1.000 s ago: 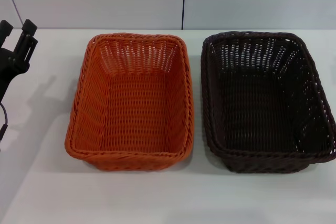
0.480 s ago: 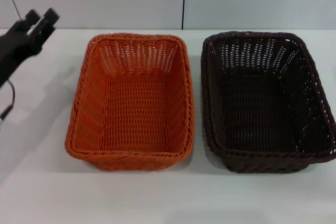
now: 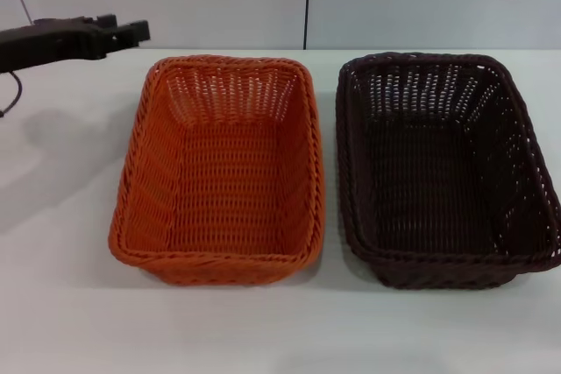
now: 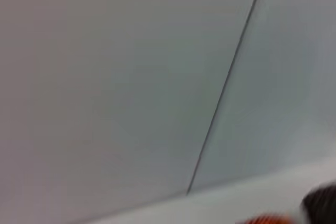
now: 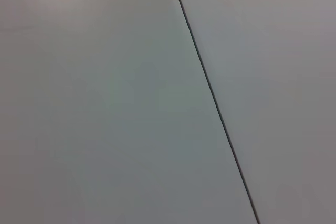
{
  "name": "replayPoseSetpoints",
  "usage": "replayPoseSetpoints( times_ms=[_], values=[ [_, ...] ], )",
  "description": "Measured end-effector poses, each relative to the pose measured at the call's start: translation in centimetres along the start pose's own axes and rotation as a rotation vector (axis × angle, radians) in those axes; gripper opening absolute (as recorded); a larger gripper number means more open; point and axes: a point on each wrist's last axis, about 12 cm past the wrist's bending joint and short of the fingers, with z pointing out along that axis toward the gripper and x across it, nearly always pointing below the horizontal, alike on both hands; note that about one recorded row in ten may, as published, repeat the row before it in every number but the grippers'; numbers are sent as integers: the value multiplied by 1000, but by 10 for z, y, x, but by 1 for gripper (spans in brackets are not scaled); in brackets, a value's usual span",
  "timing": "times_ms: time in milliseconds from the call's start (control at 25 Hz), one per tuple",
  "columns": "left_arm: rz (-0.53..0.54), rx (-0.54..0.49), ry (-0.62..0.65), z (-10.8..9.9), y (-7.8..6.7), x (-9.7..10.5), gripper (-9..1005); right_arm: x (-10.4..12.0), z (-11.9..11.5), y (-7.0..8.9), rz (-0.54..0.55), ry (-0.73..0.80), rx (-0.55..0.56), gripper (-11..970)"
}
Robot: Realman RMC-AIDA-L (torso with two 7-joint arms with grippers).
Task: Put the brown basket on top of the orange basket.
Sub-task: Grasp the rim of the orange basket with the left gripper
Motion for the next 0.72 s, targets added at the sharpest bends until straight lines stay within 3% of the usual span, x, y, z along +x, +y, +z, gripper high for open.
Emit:
replayPoseSetpoints(
  times_ms=[40,80,200,240,320,480,720],
  values=[
    [0,0,0,0,0,0,601,0,-1,-1,-1,1,3,571],
    [38,-58,102,4,-6,-13,601,0,-2,-2,-2,1,8,571],
    [38,-58,102,4,-6,-13,601,-1,-5,-6,-6,3,22,571],
    [57,-135,261,11,-21,-36,601,-1,-7,-7,-7,5,30,571],
    [55,-148,317,14,-27,-41,601,-1,-8,-10,-9,8,46,570],
    [41,-178,434,21,-38,-40,600,-2,-13,-18,-14,6,88,570],
    [35,-213,494,26,-49,-31,600,-3,-15,-22,-18,3,111,571]
  ],
)
